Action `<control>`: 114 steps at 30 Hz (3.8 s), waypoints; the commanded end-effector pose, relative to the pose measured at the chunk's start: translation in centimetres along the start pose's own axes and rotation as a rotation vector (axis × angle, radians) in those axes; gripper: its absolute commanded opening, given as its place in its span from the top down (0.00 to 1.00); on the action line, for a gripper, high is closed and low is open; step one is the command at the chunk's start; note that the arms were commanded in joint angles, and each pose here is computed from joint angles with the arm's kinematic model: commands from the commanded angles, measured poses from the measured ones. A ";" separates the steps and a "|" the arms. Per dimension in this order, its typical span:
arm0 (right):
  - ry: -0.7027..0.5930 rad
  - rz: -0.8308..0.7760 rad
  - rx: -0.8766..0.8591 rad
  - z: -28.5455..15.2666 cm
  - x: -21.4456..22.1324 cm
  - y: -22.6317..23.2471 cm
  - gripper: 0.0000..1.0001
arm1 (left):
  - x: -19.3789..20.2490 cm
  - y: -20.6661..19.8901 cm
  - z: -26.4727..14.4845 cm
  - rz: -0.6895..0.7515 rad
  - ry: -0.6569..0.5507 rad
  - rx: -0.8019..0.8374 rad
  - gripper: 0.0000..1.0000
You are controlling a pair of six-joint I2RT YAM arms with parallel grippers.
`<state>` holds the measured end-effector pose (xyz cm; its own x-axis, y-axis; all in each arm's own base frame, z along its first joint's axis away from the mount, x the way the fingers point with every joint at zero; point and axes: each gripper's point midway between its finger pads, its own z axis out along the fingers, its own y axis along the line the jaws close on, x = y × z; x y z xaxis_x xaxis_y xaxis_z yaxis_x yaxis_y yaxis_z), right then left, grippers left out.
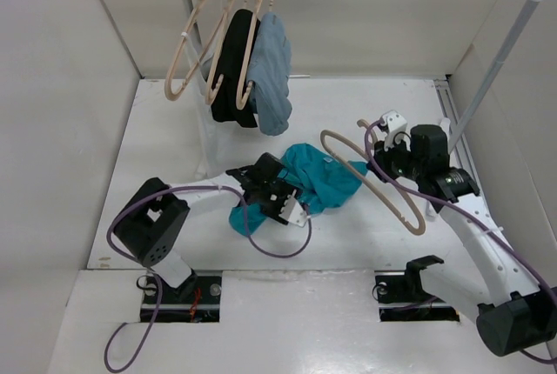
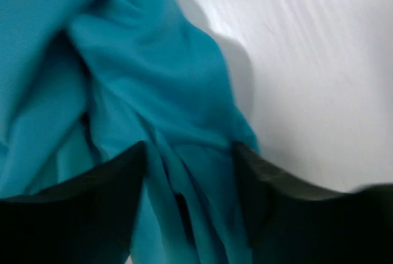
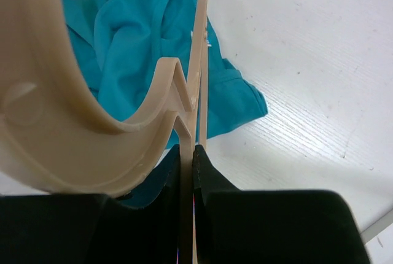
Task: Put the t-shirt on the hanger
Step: Place tshirt on hanger
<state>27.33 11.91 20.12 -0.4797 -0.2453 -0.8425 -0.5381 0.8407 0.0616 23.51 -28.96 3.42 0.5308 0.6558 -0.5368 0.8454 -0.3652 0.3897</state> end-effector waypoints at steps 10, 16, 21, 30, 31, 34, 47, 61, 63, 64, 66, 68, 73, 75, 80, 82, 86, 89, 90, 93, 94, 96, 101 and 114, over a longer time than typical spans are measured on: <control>-0.032 -0.054 -0.135 -0.1 -1.6 1.9 1.00 | 5.4 -8.3 -10.1 0.304 0.087 0.597 0.43; -0.010 -0.044 -0.160 0.7 -1.2 2.1 1.00 | -3.5 6.2 -9.6 -0.151 -0.271 0.075 0.32; -0.016 -0.039 -0.150 0.5 -1.3 2.0 1.00 | -7.1 13.8 -9.7 -0.541 -0.417 -0.146 0.37; -0.011 0.036 -0.025 0.1 -1.0 -0.3 1.00 | -1.4 19.9 -3.6 -0.847 -0.121 -0.445 0.58; -0.021 0.032 -0.036 0.1 -0.9 -0.1 1.00 | -0.9 20.4 -3.5 -0.863 -0.109 -0.474 0.61; -0.015 0.049 -0.048 0.2 -0.5 0.0 1.00 | 1.0 20.8 -2.9 -0.887 -0.016 -0.530 0.64; 0.000 -0.012 -0.103 0.9 -0.6 0.3 1.00 | 5.0 15.2 0.3 -0.989 0.186 -0.415 0.50; 0.008 -0.065 -0.136 0.7 -1.2 0.6 1.00 | 7.0 14.0 -0.3 -1.085 0.287 -0.388 0.73; 0.008 -0.065 -0.136 0.7 -1.2 0.6 1.00 | 6.6 13.8 -0.6 -1.085 0.276 -0.381 0.76; 0.007 -0.074 -0.136 0.7 -1.2 0.6 1.00 | 6.6 13.5 -0.8 -1.086 0.278 -0.379 0.84; 0.007 -0.092 -0.144 0.7 -1.2 0.8 1.00 | 5.7 14.2 -1.7 -1.077 0.249 -0.392 0.94; 0.014 -0.120 -0.156 0.9 -0.8 1.1 1.00 | 5.4 14.2 -2.1 -1.085 0.245 -0.396 1.00; -0.012 -0.198 -0.324 0.8 -0.7 4.5 1.00 | 3.8 14.7 -3.2 -1.084 0.214 -0.372 1.00; -0.031 -0.221 -0.353 0.1 -1.0 5.7 1.00 | 3.0 15.1 -4.0 -1.076 0.187 -0.380 1.00; -0.030 -0.272 -0.412 -0.7 0.3 8.6 1.00 | 1.2 15.7 -5.3 -1.069 0.122 -0.377 1.00; -0.031 -0.248 -0.394 -0.6 0.6 8.4 1.00 | 0.1 15.8 -6.0 -1.051 0.088 -0.363 1.00; -0.082 -0.242 -0.335 0.3 -0.5 7.5 1.00 | -2.1 13.6 -6.5 -1.019 0.021 -0.273 1.00; -0.087 -0.239 -0.329 0.7 -0.7 7.6 1.00 | -2.9 11.6 -7.4 -0.995 -0.025 -0.221 1.00; -0.085 -0.239 -0.320 1.0 -0.8 7.4 1.00 | -3.4 11.2 -7.5 -0.992 -0.044 -0.204 1.00; -0.078 -0.249 -0.317 0.6 -0.6 7.7 1.00 | -3.9 10.6 -8.3 -0.977 -0.065 -0.184 1.00; -0.085 -0.256 -0.311 0.3 -0.9 7.8 1.00 | -3.8 10.4 -8.3 -0.981 -0.059 -0.178 1.00; -0.078 -0.255 -0.283 -0.6 -0.8 7.5 1.00 | -3.6 10.2 -8.4 -0.983 -0.049 -0.185 1.00; -0.076 -0.249 -0.184 -2.3 -1.0 6.2 1.00 | -2.6 10.4 -8.6 -0.976 -0.009 -0.225 0.97; -0.156 -0.252 -0.202 -2.4 -3.9 8.0 1.00 | -1.8 12.9 -8.6 -0.943 0.024 -0.295 0.96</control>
<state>22.06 16.81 20.71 -0.3263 -0.4115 -0.8510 -0.7552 0.6550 -0.0271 31.71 -28.61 13.67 -0.4006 0.6248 -0.6703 0.8668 0.4954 -0.0563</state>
